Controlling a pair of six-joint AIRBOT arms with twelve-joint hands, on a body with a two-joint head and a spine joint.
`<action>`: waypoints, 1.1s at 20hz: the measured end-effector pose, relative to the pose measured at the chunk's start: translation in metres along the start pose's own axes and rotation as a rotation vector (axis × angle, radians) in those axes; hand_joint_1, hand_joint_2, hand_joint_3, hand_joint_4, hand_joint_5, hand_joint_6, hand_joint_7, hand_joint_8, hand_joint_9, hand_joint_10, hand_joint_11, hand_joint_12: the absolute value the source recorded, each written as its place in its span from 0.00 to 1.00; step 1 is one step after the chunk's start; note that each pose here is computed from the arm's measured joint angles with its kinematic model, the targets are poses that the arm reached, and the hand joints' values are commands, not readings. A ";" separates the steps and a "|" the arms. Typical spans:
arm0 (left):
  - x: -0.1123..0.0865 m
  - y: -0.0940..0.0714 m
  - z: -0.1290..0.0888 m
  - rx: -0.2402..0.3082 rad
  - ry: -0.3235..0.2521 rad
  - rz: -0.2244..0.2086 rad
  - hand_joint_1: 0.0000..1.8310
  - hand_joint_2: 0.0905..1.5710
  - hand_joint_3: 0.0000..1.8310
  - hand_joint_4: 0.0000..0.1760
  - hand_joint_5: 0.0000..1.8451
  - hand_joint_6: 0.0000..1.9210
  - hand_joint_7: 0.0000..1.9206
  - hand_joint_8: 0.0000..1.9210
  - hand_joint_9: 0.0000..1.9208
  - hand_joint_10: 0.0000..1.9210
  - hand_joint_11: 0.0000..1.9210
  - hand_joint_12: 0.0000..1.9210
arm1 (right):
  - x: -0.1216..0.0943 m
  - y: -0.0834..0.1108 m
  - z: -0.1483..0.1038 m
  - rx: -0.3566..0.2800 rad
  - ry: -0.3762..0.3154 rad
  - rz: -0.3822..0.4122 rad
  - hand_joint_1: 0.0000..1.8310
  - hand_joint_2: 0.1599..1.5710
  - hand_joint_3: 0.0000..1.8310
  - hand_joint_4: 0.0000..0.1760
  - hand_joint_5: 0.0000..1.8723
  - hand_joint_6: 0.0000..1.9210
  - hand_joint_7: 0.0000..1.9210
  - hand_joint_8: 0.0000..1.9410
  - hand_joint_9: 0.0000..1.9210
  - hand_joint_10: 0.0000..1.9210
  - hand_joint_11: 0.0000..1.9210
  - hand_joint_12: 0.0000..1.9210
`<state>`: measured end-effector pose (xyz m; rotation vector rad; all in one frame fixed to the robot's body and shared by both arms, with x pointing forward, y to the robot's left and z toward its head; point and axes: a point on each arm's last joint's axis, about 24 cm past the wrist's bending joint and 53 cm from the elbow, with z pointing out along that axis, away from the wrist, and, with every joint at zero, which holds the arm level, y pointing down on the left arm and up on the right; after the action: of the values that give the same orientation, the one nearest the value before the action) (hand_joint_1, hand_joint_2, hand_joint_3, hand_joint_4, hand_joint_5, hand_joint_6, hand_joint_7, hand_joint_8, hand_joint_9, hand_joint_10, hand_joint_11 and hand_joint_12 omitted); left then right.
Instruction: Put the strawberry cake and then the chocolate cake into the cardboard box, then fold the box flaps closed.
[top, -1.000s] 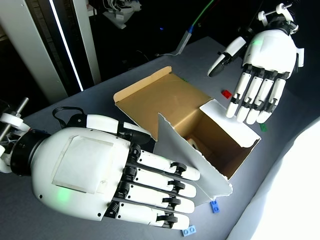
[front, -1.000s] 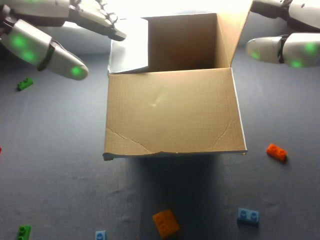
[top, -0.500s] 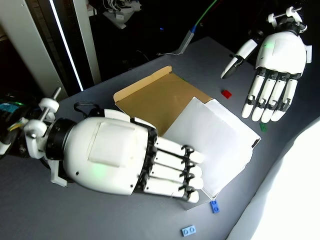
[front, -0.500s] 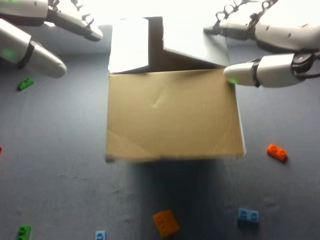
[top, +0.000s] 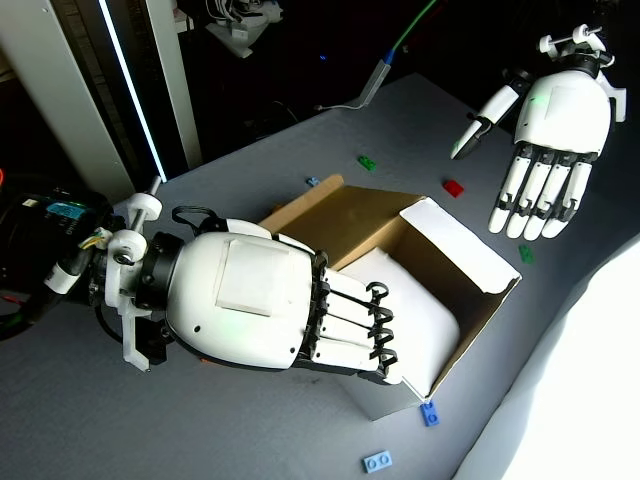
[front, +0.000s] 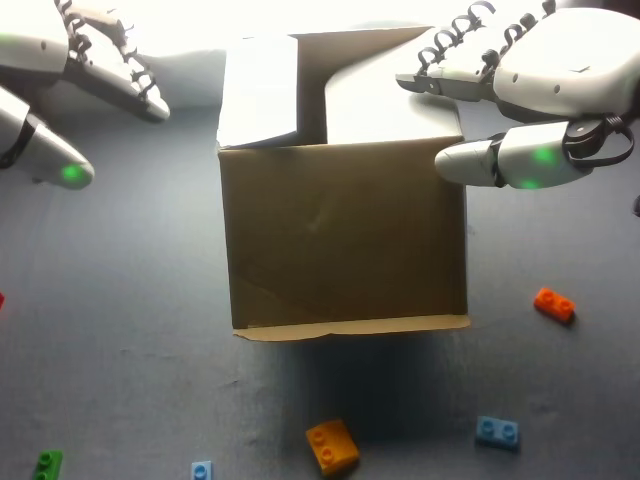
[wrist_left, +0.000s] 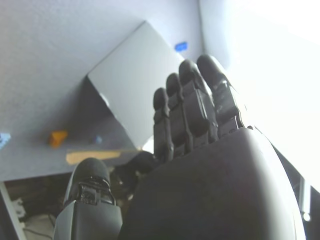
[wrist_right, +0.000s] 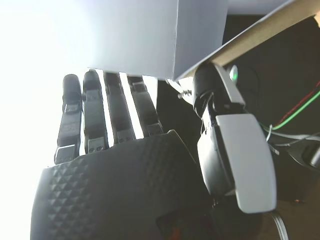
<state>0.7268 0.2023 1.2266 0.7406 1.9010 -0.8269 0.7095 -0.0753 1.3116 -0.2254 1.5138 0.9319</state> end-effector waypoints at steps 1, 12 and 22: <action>0.003 -0.001 -0.001 0.005 0.007 0.001 0.00 0.72 0.00 0.00 0.19 0.00 0.20 0.00 0.21 0.01 0.00 0.51 | 0.000 0.000 0.000 0.000 0.000 0.000 0.00 0.82 0.00 0.00 0.05 0.00 0.08 0.00 0.06 0.01 0.00 0.21; 0.041 -0.037 -0.001 0.139 0.075 0.006 0.00 0.72 0.00 0.00 0.16 0.00 0.17 0.00 0.18 0.00 0.00 0.49 | -0.025 -0.011 -0.018 0.023 -0.052 0.015 0.06 0.82 0.00 0.00 0.06 0.00 0.07 0.00 0.05 0.00 0.00 0.17; 0.095 -0.064 0.004 0.226 0.176 0.002 0.00 0.73 0.00 0.00 0.17 0.00 0.19 0.00 0.20 0.00 0.00 0.50 | -0.016 -0.047 -0.091 0.164 -0.046 0.222 0.03 0.82 0.00 0.00 0.06 0.00 0.09 0.00 0.06 0.00 0.00 0.25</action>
<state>0.6409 0.1765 1.1556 0.9798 1.9805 -1.0154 0.6749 -0.1718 1.2965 0.0836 1.5856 0.9742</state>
